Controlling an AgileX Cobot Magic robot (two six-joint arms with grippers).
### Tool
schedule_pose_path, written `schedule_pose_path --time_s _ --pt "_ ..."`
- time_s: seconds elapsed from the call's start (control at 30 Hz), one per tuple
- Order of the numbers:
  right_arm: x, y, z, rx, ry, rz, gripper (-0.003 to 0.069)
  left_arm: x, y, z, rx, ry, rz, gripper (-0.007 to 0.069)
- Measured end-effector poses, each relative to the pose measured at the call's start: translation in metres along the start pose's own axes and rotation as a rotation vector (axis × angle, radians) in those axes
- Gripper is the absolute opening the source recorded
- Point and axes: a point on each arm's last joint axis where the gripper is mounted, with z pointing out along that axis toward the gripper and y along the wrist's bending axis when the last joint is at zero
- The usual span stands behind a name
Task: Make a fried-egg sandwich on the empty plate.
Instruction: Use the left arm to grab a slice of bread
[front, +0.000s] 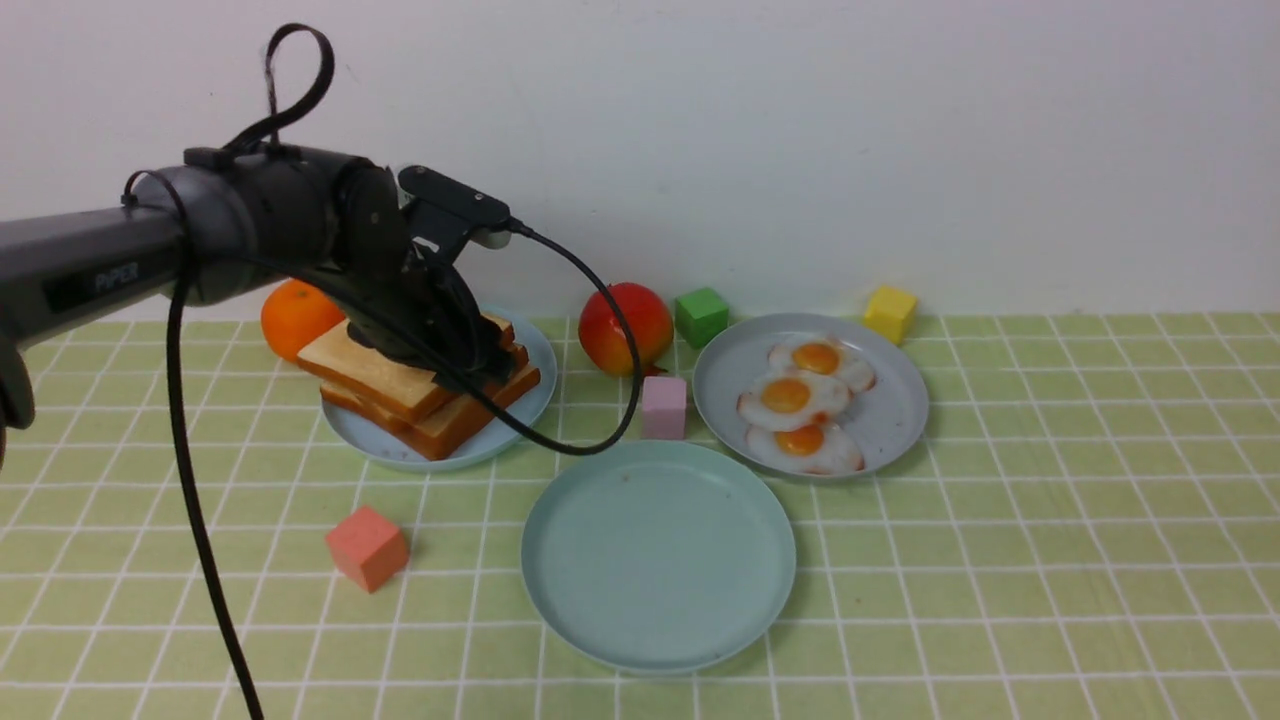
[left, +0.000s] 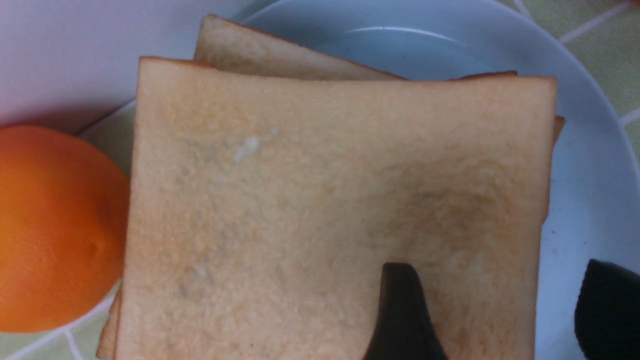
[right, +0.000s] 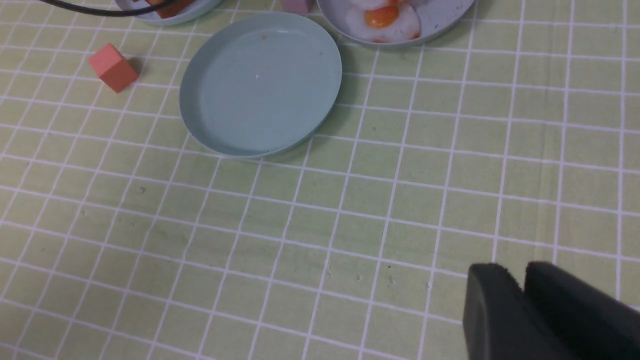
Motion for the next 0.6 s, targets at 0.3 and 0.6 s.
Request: schedule_pose_path --time_s 0.3,0.6 --pt "0.0001 0.0002 0.0 -0.002 0.001 0.001 0.0067 0.0011 0.0013 0.0069 -0.016 0.013 0.035 0.0335" --pt "0.0006 0.0017 0.0 -0.019 0.006 -0.01 0.0074 -0.0007 0.0016 -0.0005 -0.013 0.02 0.037 0.0021"
